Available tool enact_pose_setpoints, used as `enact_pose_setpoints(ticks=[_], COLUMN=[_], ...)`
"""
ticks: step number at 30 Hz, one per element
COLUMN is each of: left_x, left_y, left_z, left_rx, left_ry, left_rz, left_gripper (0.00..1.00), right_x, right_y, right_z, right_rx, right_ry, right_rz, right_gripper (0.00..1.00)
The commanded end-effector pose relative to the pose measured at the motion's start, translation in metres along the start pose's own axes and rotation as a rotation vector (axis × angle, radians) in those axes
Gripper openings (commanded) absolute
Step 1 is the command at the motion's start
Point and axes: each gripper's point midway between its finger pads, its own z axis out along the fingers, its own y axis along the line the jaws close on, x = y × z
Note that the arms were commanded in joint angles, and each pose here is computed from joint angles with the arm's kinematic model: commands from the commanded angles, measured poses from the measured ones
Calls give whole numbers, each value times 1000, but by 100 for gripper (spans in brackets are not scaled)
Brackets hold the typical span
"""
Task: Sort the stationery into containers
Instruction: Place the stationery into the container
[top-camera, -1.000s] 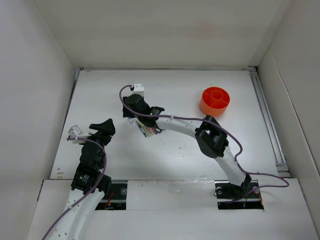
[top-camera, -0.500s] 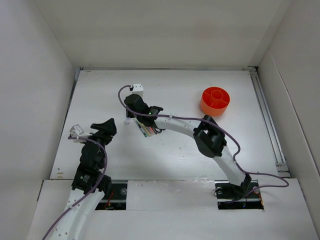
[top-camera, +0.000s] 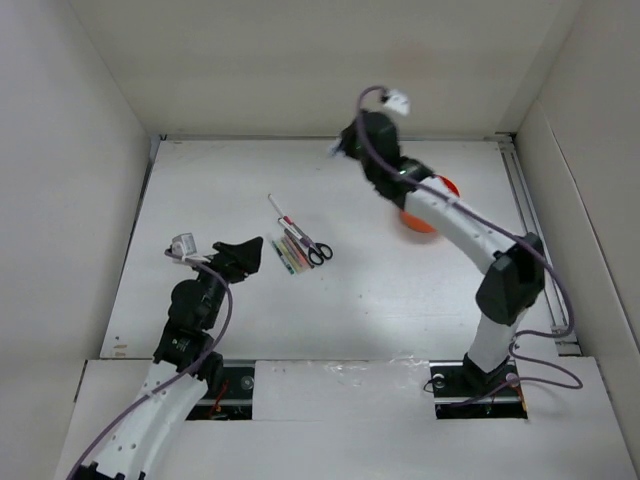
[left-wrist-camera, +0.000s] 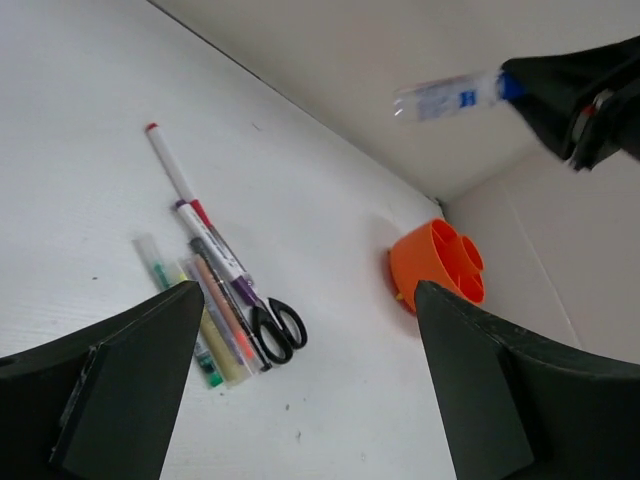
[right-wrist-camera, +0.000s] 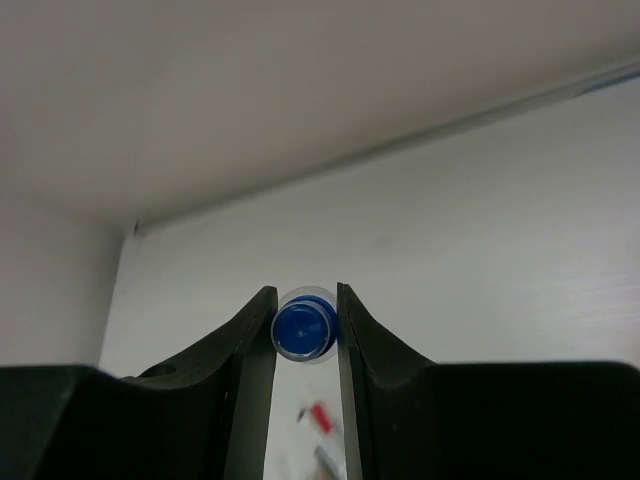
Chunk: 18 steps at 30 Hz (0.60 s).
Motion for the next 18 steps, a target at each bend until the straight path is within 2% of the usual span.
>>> enact_pose_setpoints(ticks=[1, 2, 3, 4, 10, 15, 18], left_x=[10, 18, 25, 38, 56, 54, 56], left_y=[-38, -43, -46, -39, -45, -49, -47], left_z=[7, 7, 8, 14, 24, 23, 24], left_rx=[197, 234, 253, 232, 259, 278, 272], left_ry=[56, 94, 126, 176, 271, 264, 271], left_rz=[50, 64, 65, 68, 69, 68, 68], left_gripper=[86, 92, 98, 100, 100, 100, 100], right_x=[-76, -84, -97, -102, -121, -122, -105], right_y=[-95, -112, -147, -161, -237, -257, -275], right_z=[12, 15, 18, 21, 33, 38, 41], right_rx=[193, 227, 307, 336, 495, 526, 583], right_ry=[-145, -157, -176, -182, -205, -182, -134], right_rz=[137, 151, 163, 174, 186, 180, 161], right_gripper=[10, 9, 9, 9, 8, 8, 7])
